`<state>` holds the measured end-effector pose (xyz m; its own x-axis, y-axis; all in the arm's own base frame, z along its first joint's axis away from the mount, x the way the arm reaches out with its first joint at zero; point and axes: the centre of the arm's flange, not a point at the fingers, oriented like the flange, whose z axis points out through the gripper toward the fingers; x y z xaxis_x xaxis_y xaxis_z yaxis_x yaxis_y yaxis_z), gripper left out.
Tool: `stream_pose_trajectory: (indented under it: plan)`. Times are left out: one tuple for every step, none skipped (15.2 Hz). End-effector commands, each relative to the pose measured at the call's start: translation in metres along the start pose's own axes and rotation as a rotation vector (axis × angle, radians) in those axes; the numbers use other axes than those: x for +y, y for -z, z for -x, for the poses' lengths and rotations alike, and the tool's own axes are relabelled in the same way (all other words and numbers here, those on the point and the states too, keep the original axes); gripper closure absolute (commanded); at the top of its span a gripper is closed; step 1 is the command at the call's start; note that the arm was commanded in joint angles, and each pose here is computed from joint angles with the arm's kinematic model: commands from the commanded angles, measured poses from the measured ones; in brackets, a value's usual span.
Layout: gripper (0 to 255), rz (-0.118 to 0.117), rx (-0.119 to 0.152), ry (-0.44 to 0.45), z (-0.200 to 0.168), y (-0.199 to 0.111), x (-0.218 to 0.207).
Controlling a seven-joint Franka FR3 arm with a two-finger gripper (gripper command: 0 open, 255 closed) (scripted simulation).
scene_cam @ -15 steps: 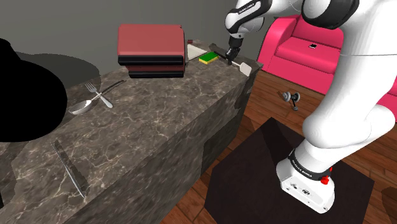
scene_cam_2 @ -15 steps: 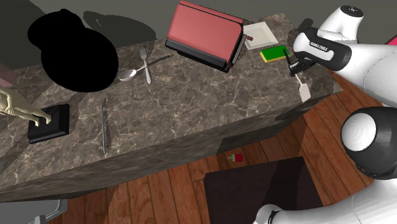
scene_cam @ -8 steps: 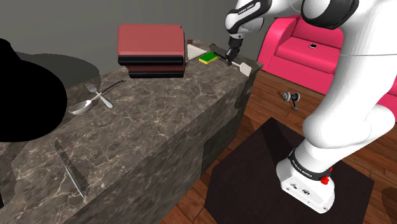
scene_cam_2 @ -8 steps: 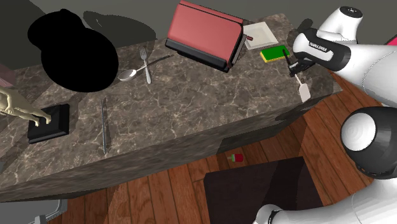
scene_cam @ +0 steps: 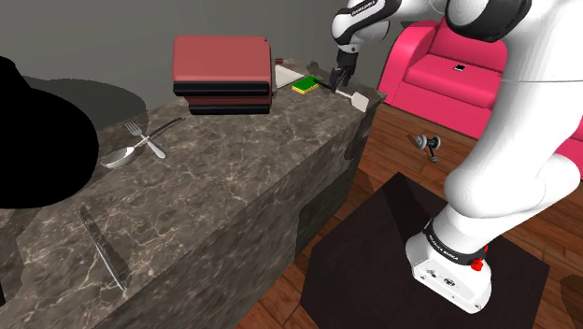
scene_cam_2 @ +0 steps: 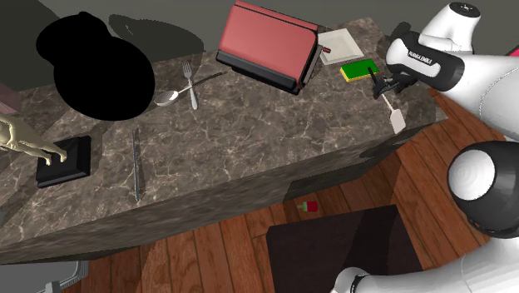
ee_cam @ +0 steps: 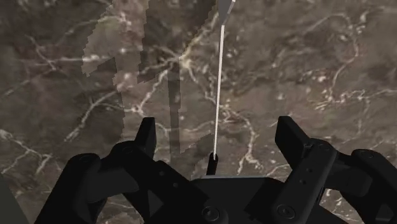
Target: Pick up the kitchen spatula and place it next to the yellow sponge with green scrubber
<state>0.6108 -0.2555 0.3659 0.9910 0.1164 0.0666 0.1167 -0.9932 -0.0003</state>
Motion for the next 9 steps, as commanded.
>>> stream_pose_trajectory:
  plan:
    - [0, 0.0, 0.0, 0.0, 0.0, 0.024, -0.001]
    - [0, 0.0, 0.0, 0.0, 0.0, 0.035, -0.001]
    - [0, 0.0, 0.0, 0.0, 0.0, 0.035, -0.001]
    - [0, 0.0, 0.0, 0.0, 0.0, 0.035, -0.001]
    - [0, 0.0, 0.0, 0.0, 0.0, 0.035, -0.001]
    - [0, 0.0, 0.0, 0.0, 0.0, 0.035, -0.001]
    - [0, 0.0, 0.0, 0.0, 0.0, 0.035, -0.001]
    - [0, 0.0, 0.0, 0.0, 0.0, 0.035, -0.001]
    - [0, 0.0, 0.0, 0.0, 0.0, 0.035, -0.001]
